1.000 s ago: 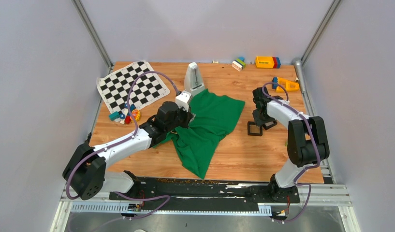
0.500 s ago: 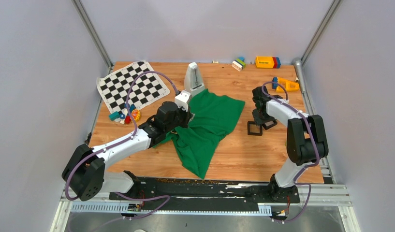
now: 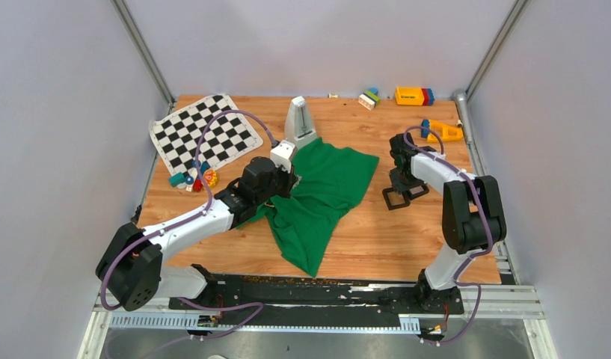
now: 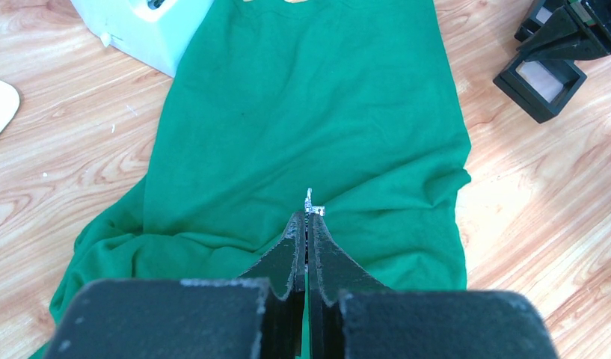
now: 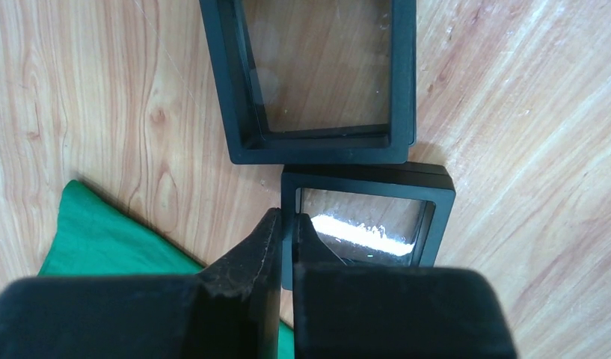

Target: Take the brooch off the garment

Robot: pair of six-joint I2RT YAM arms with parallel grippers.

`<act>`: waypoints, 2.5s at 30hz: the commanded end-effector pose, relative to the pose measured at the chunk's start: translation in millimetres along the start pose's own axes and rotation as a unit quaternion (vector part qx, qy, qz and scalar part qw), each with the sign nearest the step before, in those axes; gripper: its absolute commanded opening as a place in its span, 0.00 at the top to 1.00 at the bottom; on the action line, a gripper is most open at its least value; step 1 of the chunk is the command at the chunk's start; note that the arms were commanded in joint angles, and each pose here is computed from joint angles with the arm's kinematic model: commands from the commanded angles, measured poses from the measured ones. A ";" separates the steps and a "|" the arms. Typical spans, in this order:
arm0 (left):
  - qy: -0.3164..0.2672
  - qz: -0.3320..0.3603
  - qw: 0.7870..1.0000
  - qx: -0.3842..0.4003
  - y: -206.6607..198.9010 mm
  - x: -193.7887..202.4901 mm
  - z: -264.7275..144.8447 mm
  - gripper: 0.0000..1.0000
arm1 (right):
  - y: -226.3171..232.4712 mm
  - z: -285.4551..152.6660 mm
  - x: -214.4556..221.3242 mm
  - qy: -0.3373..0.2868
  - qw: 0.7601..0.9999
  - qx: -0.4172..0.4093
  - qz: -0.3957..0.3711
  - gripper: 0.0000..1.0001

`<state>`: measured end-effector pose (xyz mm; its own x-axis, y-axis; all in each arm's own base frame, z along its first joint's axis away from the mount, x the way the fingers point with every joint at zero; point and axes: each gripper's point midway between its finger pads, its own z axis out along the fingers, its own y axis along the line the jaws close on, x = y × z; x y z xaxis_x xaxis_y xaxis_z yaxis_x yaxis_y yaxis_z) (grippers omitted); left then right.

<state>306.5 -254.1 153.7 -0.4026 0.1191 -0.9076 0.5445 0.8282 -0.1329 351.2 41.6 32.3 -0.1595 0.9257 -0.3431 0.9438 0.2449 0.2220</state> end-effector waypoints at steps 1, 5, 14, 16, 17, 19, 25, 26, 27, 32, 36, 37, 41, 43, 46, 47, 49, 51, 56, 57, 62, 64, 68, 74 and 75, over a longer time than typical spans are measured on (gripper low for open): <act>-0.023 0.011 1.000 0.001 -0.9 -13.9 -5.0 1.00 | 20.9 -20.7 -8.0 0.004 0.999 -0.043 0.007 1.00; -0.021 0.012 1.000 0.007 -3.1 -13.0 -3.9 1.00 | 29.5 -39.4 -3.0 0.030 0.996 -0.081 -0.022 1.00; -0.021 0.014 0.998 0.055 -20.0 -12.5 -2.2 1.00 | 56.6 -111.9 54.7 0.158 0.894 -0.368 -0.200 1.00; -0.027 0.015 0.997 0.066 -24.3 -13.9 -3.5 1.00 | 49.1 -126.9 64.2 0.171 0.862 -0.415 -0.235 1.00; -0.033 0.018 0.997 0.074 -27.4 -16.8 -4.9 1.00 | 47.2 -134.9 66.5 0.175 0.850 -0.431 -0.248 1.00; -0.043 0.023 0.995 0.085 -32.4 -18.9 -7.6 1.00 | 41.8 -148.0 70.3 0.184 0.828 -0.454 -0.273 1.00; -0.074 0.044 0.992 0.096 -42.4 -26.5 -15.8 1.00 | 28.4 -175.2 75.4 0.186 0.785 -0.492 -0.329 1.00; -0.084 0.051 0.990 0.100 -45.3 -27.9 -18.1 1.00 | 26.9 -180.0 77.1 0.188 0.773 -0.504 -0.337 1.00; -0.092 0.056 0.989 0.098 -46.3 -29.7 -19.4 1.00 | 24.1 -184.9 81.1 0.195 0.756 -0.520 -0.346 1.00; -0.137 0.121 0.976 0.116 -68.6 -28.9 -26.2 1.00 | 0.6 -210.8 111.2 0.265 0.633 -0.615 -0.387 1.00; -0.176 0.164 0.960 0.141 -81.9 -24.3 -28.0 1.00 | -16.4 -212.2 128.3 0.329 0.570 -0.644 -0.391 1.00; -0.177 0.168 0.959 0.141 -81.4 -18.2 -27.8 1.00 | -18.2 -211.2 131.3 0.341 0.558 -0.648 -0.391 1.00; -0.201 0.204 0.949 0.130 -76.8 -13.5 -23.6 1.00 | -16.5 -200.8 143.0 0.374 0.546 -0.644 -0.384 1.00; -0.198 0.221 0.946 0.132 -76.7 -6.9 -20.0 1.00 | -16.4 -198.2 150.7 0.384 0.538 -0.646 -0.381 1.00; -0.188 0.234 0.942 0.150 -82.5 1.8 -14.7 1.00 | -18.0 -194.8 160.1 0.388 0.533 -0.649 -0.380 1.00; -0.179 0.242 0.940 0.163 -86.0 8.2 -12.0 1.00 | -18.0 -192.7 163.5 0.389 0.532 -0.648 -0.381 1.00; -0.165 0.257 0.936 0.178 -90.1 17.3 -6.9 1.00 | -18.0 -189.2 166.7 0.394 0.530 -0.649 -0.377 1.00; -0.154 0.267 0.933 0.186 -92.1 23.6 -2.4 1.00 | -19.7 -187.4 168.7 0.399 0.525 -0.653 -0.372 1.00; -0.145 0.285 0.926 0.201 -96.0 34.7 4.4 1.00 | -24.4 -174.8 174.8 0.415 0.526 -0.647 -0.364 1.00; -0.143 0.286 0.925 0.205 -97.1 36.5 5.0 1.00 | -24.9 -174.7 175.0 0.418 0.524 -0.648 -0.362 1.00; -0.130 0.292 0.924 0.208 -98.3 42.6 13.8 1.00 | -26.0 -168.1 177.9 0.425 0.529 -0.641 -0.359 1.00; -0.128 0.295 0.925 0.205 -97.4 42.2 16.1 1.00 | -26.5 -167.6 178.1 0.427 0.528 -0.641 -0.358 1.00; -0.130 0.297 0.925 0.199 -96.0 40.9 17.7 1.00 | -26.8 -167.4 178.7 0.427 0.528 -0.640 -0.359 1.00; -0.122 0.304 0.924 0.198 -95.4 45.2 23.0 0.99 | -27.6 -166.4 179.6 0.431 0.527 -0.639 -0.358 1.00; -0.119 0.305 0.924 0.200 -95.5 46.3 23.6 0.99 | -27.9 -166.0 179.8 0.431 0.528 -0.639 -0.358 1.00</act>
<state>244.7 -329.7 96.6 0.1469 0.3614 -0.9208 0.8786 0.3799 0.2893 249.8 247.3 110.1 -0.9504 0.1323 -0.2814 -0.2642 0.1334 0.9552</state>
